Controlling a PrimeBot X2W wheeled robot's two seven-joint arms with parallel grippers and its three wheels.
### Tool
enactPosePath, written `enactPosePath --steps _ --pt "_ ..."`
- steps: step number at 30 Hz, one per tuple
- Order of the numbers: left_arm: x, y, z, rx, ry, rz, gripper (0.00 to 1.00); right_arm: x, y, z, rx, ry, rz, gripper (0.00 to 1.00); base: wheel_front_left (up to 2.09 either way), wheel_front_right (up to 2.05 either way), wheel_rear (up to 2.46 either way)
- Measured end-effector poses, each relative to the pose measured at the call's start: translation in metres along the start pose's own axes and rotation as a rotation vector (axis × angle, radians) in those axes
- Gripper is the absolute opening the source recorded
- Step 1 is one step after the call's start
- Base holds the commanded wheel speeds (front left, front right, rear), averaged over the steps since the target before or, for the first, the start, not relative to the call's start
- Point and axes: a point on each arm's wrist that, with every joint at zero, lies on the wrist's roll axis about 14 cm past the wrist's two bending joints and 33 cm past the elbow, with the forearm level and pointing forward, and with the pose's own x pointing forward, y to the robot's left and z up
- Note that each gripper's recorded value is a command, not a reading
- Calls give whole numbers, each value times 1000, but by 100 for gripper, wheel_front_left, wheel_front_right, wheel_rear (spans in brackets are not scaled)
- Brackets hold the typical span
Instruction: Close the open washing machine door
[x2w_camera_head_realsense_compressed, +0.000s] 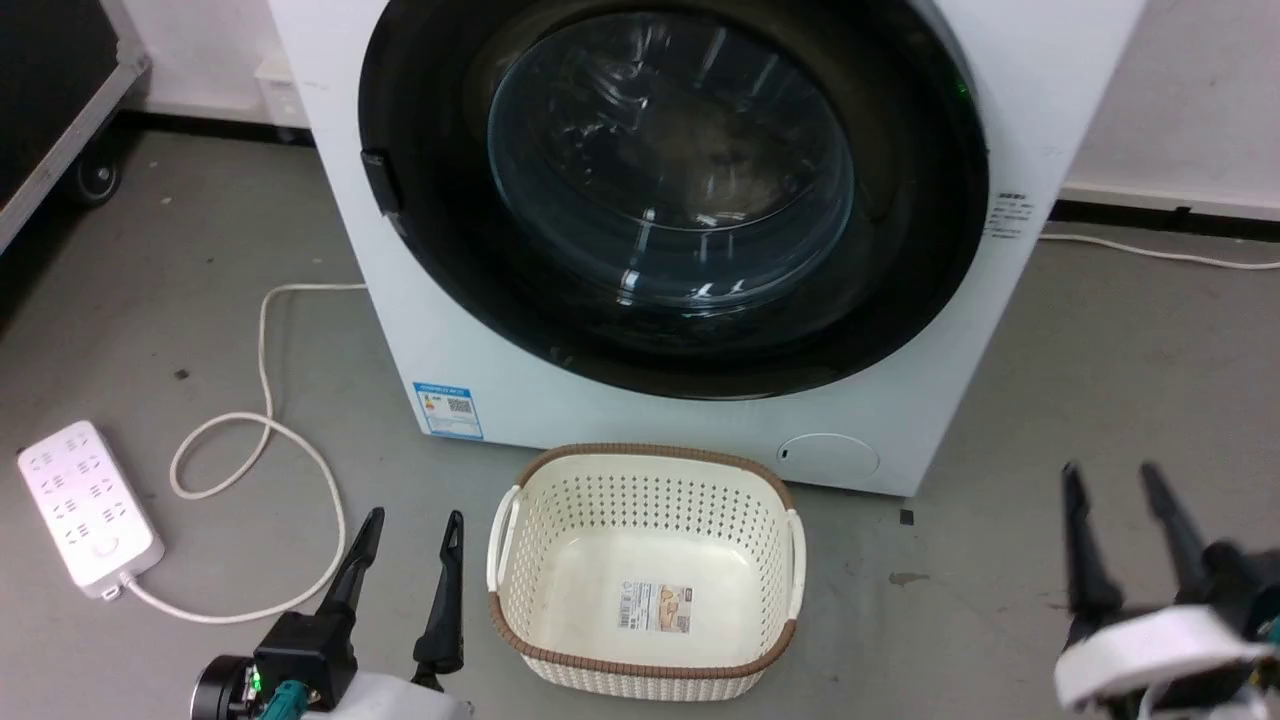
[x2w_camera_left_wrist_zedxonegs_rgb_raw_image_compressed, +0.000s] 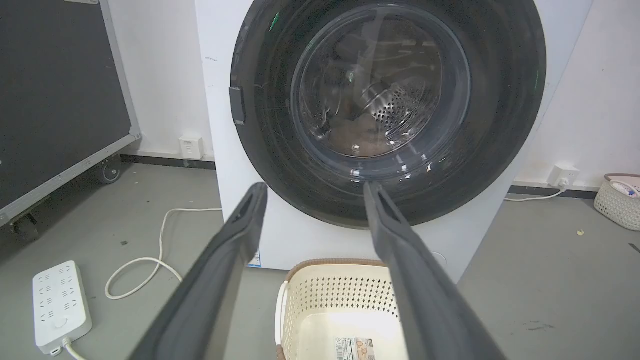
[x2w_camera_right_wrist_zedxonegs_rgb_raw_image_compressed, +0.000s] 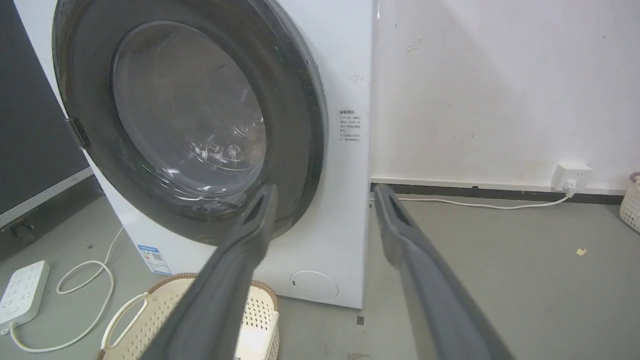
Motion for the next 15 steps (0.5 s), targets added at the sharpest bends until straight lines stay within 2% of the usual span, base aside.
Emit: enactPosePath --steps 5,15 --pt "-3 -3 -5 7 17 -9 100 -26 6 -14 -39 41 -16 100 0 0 0" --pt "-6 0 -10 10 32 15 100 -40 19 -25 -37 77 12 100 0 0 0"
